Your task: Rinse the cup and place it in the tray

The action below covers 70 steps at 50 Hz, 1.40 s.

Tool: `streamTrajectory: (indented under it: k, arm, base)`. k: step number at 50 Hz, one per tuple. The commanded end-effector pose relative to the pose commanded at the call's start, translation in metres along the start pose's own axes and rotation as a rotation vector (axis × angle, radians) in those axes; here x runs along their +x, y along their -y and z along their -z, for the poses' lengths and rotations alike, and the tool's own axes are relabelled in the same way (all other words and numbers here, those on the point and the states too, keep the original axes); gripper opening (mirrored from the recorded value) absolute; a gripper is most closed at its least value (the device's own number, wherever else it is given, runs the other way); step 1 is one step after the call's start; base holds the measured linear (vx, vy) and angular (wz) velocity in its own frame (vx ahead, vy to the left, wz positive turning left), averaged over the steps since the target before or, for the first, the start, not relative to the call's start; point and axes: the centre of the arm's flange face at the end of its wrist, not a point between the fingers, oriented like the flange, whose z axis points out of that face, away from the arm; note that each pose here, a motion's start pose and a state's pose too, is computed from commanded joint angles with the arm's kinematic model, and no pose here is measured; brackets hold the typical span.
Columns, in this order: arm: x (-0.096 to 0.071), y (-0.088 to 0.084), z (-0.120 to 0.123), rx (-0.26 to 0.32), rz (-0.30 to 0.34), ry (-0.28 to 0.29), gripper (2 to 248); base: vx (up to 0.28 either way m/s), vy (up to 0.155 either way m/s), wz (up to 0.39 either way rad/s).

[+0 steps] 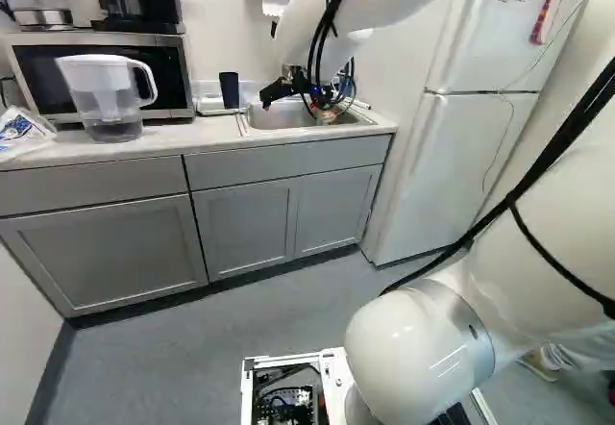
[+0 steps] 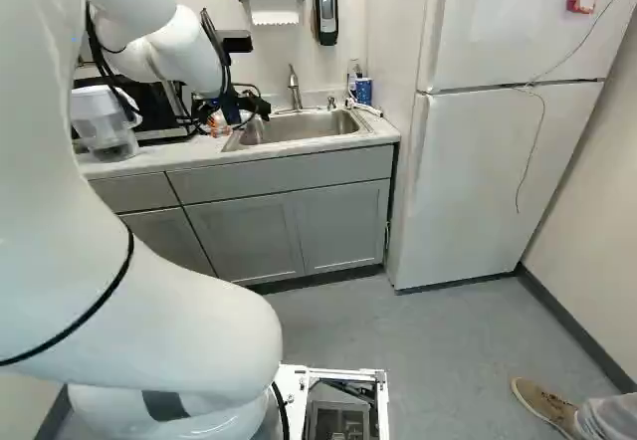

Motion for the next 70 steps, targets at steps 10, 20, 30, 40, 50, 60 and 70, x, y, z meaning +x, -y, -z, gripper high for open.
streamTrajectory:
  k: [10,20,30,40,50,60,70]
  arm:
    - [-0.021,-0.009,-0.009,-0.013,-0.007,-0.027,247]
    - [-0.045,-0.02,-0.017,-0.028,-0.015,-0.057,247]
    - [-0.073,-0.031,-0.024,-0.045,-0.023,-0.091,247]
    - [-0.105,-0.043,-0.029,-0.066,-0.031,-0.129,247]
    - [-0.138,-0.053,-0.031,-0.089,-0.038,-0.167,247]
    - [-0.168,-0.062,-0.031,-0.11,-0.044,-0.2,247]
    - [-0.195,-0.068,-0.029,-0.13,-0.049,-0.231,247]
  base:
    - [0.0,0.0,0.0]
    - [0.0,0.0,0.0]
    - [0.0,0.0,0.0]
    - [0.0,0.0,0.0]
    - [0.0,0.0,0.0]
    - [0.0,0.0,0.0]
    - [0.0,0.0,0.0]
